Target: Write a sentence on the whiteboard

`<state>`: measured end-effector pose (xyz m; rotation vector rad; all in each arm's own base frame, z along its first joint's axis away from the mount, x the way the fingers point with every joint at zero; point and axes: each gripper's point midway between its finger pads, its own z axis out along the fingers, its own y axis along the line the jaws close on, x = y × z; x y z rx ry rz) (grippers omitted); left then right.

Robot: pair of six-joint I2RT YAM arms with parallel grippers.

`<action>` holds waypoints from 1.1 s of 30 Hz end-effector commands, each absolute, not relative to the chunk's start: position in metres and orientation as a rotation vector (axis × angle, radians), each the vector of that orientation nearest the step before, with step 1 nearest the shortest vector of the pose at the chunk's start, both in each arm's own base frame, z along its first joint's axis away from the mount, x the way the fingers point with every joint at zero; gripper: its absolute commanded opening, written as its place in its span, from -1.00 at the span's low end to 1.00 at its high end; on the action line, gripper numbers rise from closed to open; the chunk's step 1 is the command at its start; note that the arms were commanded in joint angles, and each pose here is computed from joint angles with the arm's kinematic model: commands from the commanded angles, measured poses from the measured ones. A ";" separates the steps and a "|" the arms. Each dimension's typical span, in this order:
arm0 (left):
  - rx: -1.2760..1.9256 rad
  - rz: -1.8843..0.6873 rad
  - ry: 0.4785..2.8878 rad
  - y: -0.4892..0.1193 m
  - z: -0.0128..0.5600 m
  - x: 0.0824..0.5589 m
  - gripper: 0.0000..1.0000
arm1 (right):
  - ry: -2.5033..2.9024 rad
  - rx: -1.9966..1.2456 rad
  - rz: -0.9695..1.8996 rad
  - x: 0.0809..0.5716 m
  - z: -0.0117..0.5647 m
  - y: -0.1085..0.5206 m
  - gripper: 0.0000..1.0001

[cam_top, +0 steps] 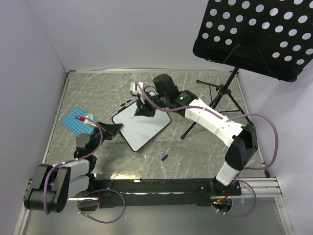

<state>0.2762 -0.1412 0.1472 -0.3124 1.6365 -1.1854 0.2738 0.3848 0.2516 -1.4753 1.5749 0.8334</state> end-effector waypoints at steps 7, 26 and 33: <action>-0.217 -1.138 1.629 -0.140 0.135 0.258 -0.98 | 1.537 -1.437 0.937 0.252 0.242 0.364 -1.00; -0.248 -1.231 1.623 -0.148 0.140 0.259 -0.98 | 1.422 -1.296 0.799 0.256 0.233 0.390 -1.00; -0.233 -1.195 1.646 -0.146 0.139 0.259 -0.98 | 1.436 -1.293 0.826 0.257 0.225 0.397 -1.00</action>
